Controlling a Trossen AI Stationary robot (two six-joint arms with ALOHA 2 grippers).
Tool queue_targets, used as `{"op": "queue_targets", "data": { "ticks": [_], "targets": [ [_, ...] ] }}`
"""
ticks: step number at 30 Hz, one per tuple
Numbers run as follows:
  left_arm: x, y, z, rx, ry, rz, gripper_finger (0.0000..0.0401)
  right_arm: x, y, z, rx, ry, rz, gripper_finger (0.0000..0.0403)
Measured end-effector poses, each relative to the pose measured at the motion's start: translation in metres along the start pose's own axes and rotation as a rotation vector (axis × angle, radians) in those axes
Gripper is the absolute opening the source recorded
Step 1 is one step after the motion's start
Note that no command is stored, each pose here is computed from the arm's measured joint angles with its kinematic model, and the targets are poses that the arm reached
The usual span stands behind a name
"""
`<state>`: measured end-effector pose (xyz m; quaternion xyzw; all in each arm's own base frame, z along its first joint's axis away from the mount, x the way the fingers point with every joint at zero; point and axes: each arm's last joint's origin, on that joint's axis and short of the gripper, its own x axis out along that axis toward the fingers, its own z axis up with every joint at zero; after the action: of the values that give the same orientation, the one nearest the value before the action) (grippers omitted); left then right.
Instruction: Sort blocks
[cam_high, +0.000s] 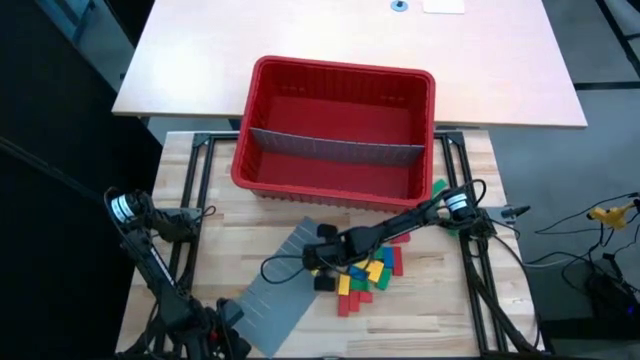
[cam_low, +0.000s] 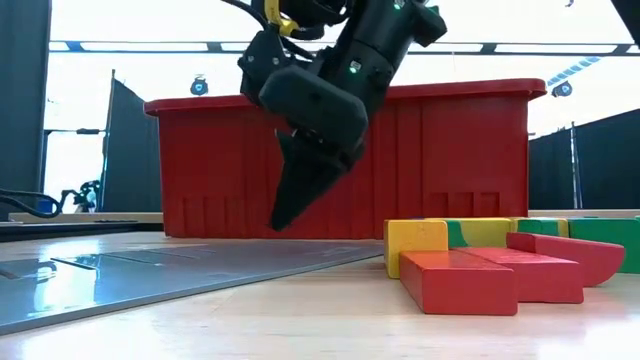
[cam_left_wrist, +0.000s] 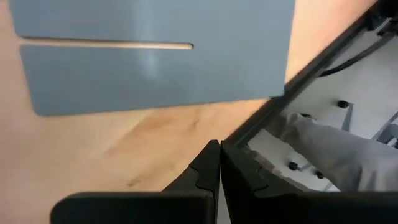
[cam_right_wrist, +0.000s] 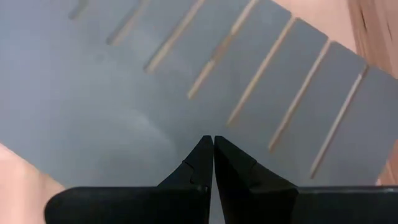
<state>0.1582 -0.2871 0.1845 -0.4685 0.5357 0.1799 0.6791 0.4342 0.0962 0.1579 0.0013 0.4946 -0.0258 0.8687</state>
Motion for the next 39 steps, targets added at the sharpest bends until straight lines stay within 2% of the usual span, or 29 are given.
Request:
{"op": "queue_targets", "data": {
  "ticks": [8, 15, 25, 34, 39],
  "targets": [
    [0.003, 0.003, -0.007, 0.014, 0.006, 0.006, 0.0, 0.005, -0.004, -0.009, 0.0, 0.034, -0.014, 0.0],
    [0.02, 0.006, -0.019, 0.031, 0.029, -0.001, 0.0, 0.01, -0.006, -0.018, 0.033, 0.061, -0.02, 0.0],
    [0.039, 0.011, -0.021, 0.045, 0.009, 0.039, 0.0, 0.01, -0.005, -0.019, 0.061, 0.061, -0.01, 0.0],
    [0.046, 0.014, -0.024, 0.057, 0.004, 0.055, 0.0, 0.009, 0.003, -0.02, 0.081, 0.057, 0.027, 0.0],
    [0.045, 0.016, -0.026, 0.121, 0.004, 0.063, 0.0, 0.009, 0.009, -0.017, 0.096, 0.023, 0.074, 0.0]
  ]
}}
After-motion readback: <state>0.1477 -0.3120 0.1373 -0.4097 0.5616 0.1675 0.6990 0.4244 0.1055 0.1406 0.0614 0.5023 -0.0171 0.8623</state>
